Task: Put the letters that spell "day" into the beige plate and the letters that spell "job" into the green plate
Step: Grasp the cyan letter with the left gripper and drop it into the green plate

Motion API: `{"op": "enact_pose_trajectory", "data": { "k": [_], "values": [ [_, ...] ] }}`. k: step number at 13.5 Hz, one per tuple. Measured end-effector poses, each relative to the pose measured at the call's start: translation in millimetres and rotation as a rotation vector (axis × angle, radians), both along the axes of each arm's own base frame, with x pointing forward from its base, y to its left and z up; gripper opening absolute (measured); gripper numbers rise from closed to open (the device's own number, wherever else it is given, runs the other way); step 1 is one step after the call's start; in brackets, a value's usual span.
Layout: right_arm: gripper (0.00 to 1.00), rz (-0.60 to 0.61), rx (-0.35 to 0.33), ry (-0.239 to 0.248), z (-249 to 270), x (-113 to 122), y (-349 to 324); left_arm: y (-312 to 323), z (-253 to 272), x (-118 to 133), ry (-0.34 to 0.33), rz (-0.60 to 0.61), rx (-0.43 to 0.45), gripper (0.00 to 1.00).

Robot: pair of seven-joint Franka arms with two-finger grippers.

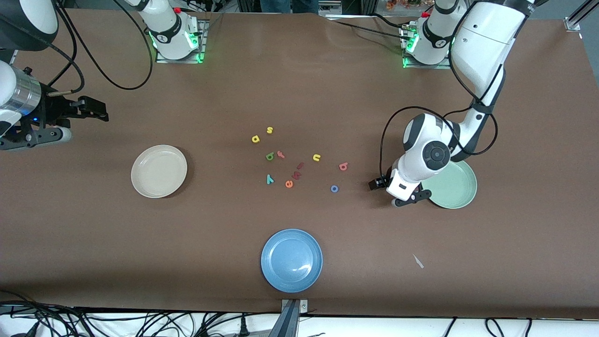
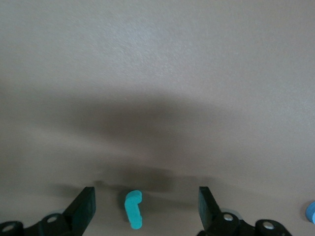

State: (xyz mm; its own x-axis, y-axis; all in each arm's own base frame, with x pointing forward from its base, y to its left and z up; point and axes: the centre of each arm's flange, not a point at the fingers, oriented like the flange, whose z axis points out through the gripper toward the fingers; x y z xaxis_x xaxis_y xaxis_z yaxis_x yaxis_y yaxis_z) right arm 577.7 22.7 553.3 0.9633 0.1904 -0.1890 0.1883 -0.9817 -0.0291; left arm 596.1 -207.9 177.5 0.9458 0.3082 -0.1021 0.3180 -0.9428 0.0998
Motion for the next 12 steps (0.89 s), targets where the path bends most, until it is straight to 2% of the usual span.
{"op": "enact_pose_trajectory", "data": {
  "k": [4,6,7,10,11,12],
  "values": [
    [1.0,0.0,0.0,0.001,-0.6,0.2,0.0,-17.0,-13.6,-17.8,-0.049,-0.032,-0.007,0.89],
    [1.0,0.0,0.0,0.001,-0.8,0.3,0.1,-15.5,-13.3,-17.7,-0.052,-0.033,-0.006,0.85],
    [1.0,0.0,0.0,0.002,-1.0,0.4,0.1,-13.6,-13.0,-16.8,-0.053,-0.031,-0.005,0.76],
    [1.0,0.0,0.0,0.003,-1.9,0.7,0.1,-13.6,-8.7,-15.2,-0.063,-0.033,-0.008,0.39],
    [1.0,0.0,0.0,0.004,-2.7,1.1,0.1,-13.3,-8.7,-15.2,-0.063,-0.033,-0.007,0.38],
    [1.0,0.0,0.0,0.005,-3.8,1.7,0.2,-13.7,-7.9,-14.9,-0.065,-0.033,-0.008,0.3]
  ]
}}
